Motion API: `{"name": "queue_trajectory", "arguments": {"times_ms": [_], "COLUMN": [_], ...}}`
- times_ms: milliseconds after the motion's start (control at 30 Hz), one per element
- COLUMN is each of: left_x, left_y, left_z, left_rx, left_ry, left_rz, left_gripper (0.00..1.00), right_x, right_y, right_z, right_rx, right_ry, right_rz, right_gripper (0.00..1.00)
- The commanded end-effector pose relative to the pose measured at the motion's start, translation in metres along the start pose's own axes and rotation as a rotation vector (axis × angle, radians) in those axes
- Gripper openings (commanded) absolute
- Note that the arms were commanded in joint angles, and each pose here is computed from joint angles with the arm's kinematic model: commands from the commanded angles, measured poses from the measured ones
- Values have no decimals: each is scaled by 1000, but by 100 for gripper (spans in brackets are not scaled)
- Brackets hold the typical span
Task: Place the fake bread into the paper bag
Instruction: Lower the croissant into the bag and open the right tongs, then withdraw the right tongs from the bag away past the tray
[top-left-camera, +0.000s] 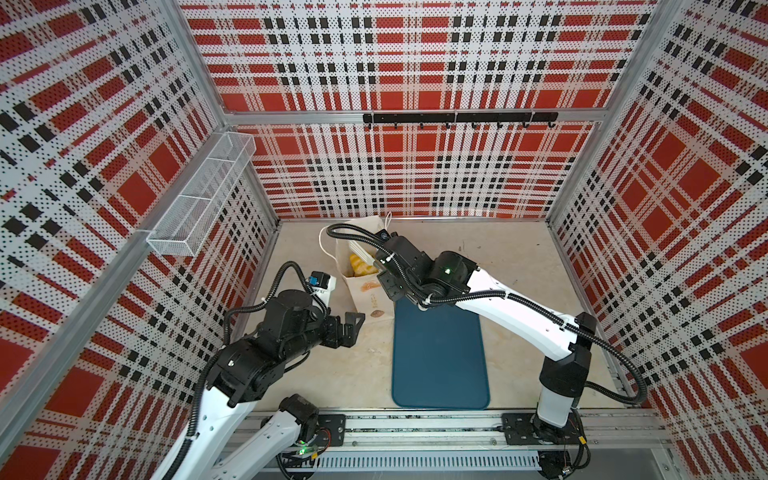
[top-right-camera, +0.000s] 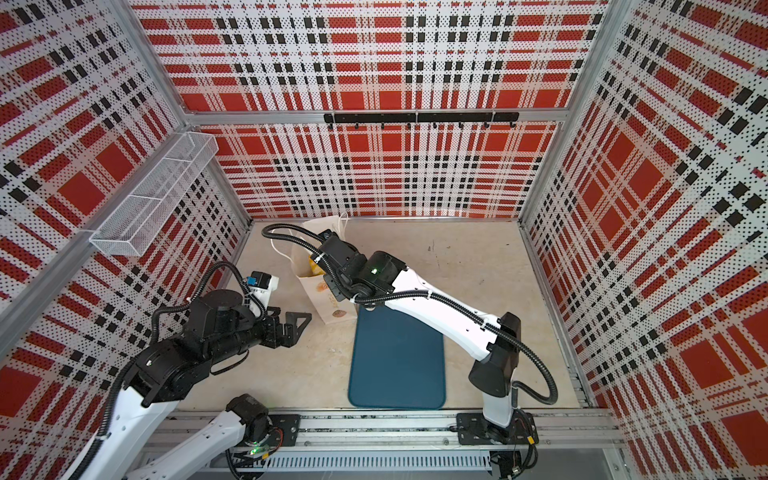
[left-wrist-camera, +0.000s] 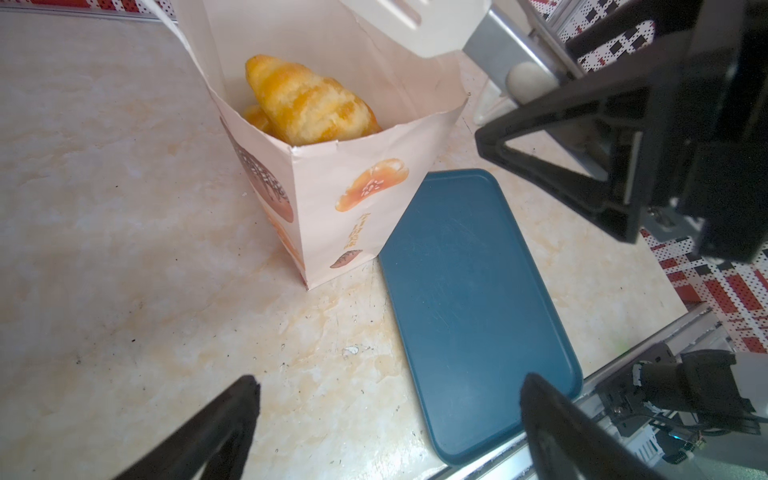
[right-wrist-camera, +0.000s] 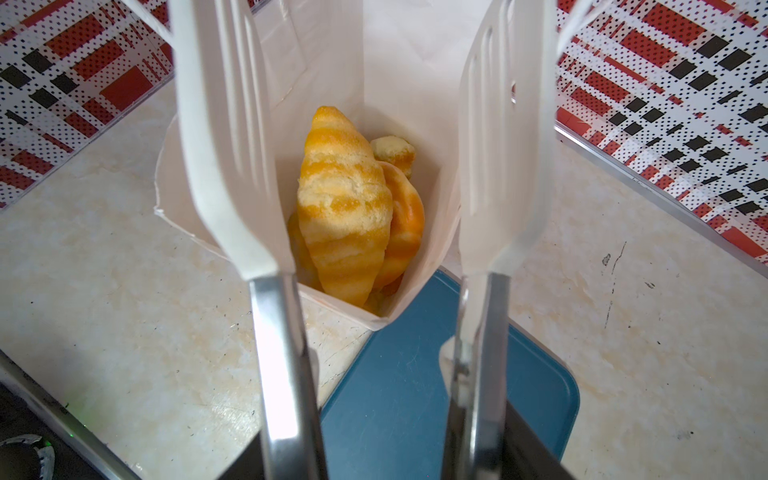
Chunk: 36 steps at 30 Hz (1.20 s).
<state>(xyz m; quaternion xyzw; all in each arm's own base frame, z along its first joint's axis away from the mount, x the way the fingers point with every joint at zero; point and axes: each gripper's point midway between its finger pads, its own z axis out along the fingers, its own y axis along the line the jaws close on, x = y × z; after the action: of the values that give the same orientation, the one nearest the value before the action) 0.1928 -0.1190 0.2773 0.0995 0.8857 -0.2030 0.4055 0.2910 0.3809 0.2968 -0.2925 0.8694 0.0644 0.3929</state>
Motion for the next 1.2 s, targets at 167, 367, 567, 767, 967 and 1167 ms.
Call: {"name": "queue_trajectory", "arguments": {"times_ms": [167,367,567,767,967,1167], "left_x": [-3,-5,-4,-2,-1,0], "left_y": [2,2,2,5,6,8], "left_z": [0,-4,-5,-3,-2,-1], "left_rx": [-7,-3,-3,-14,-19,-34], "left_ry": [-19,-36,-41,-38,-38,-40], "left_rz": [-11,-17,-21,-27,-30,-35], "left_gripper": [99,99,99,99,100,100], "right_x": [-26,-18,-5,21,57,98], "right_y": [-9,-19,-36,-74,-114,-152], "right_z": [-51,-61,-71,-78,-84,-78], "right_rx": [-37,-20,34,121,201,275], "right_ry": [-138,-147,-156,-136,-111,-54], "right_rz": [44,45,65,119,193,274], "right_gripper": [56,56,57,57,57,59]}}
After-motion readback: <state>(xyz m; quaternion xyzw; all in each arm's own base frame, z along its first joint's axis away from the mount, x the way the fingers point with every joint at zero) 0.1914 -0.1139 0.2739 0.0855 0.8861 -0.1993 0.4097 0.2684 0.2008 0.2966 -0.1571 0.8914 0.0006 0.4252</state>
